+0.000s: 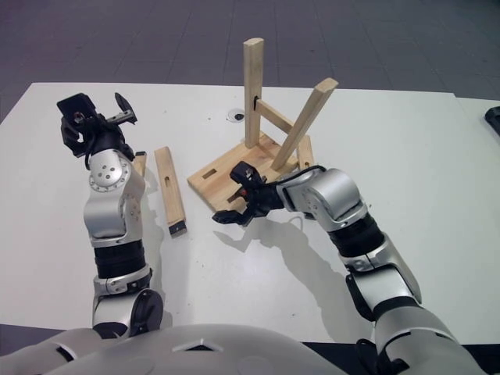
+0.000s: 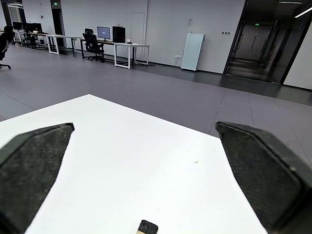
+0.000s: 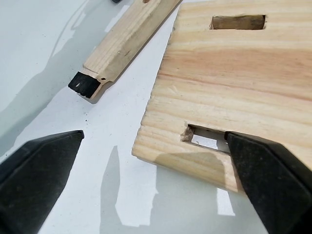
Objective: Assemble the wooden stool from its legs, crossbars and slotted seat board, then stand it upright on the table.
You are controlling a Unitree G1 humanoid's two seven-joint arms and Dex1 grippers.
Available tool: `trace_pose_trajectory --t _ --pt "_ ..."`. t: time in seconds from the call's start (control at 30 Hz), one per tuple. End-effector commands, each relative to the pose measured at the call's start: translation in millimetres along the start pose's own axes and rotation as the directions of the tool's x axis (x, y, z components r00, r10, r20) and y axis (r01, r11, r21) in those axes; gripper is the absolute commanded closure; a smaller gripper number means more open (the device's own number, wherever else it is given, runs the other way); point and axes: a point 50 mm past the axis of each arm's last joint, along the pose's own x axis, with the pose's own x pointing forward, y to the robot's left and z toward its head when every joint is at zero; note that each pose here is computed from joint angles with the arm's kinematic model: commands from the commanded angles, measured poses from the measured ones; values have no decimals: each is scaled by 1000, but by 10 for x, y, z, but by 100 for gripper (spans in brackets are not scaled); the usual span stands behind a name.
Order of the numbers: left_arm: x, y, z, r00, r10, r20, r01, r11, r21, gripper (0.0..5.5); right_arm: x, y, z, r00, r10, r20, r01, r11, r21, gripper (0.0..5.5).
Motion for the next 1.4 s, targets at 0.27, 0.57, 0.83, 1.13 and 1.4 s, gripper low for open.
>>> trace_pose_trajectory --t 0.27,0.57,0.83,1.13,1.4 --pt "37 -48 19 1000 -9 0 9 1000 -6 10 81 -20 -119 982 41 -186 -77 979 -190 13" --pt "48 -29 -5 1000 1 -14 -1 1000 -4 10 -284 -68 -301 933 52 -356 -258 787 -560 13" --pt "46 -25 -17 1000 12 -13 -12 1000 -4 10 -598 -451 -230 841 -323 -435 -268 449 -852 13" --pt "73 -48 -19 1000 2 -13 -2 1000 -5 10 -414 -592 -204 839 -425 -339 -197 343 -918 13" --pt "79 -40 28 1000 -30 8 29 999 19 10 -774 -459 52 920 -367 -139 40 440 -897 13"
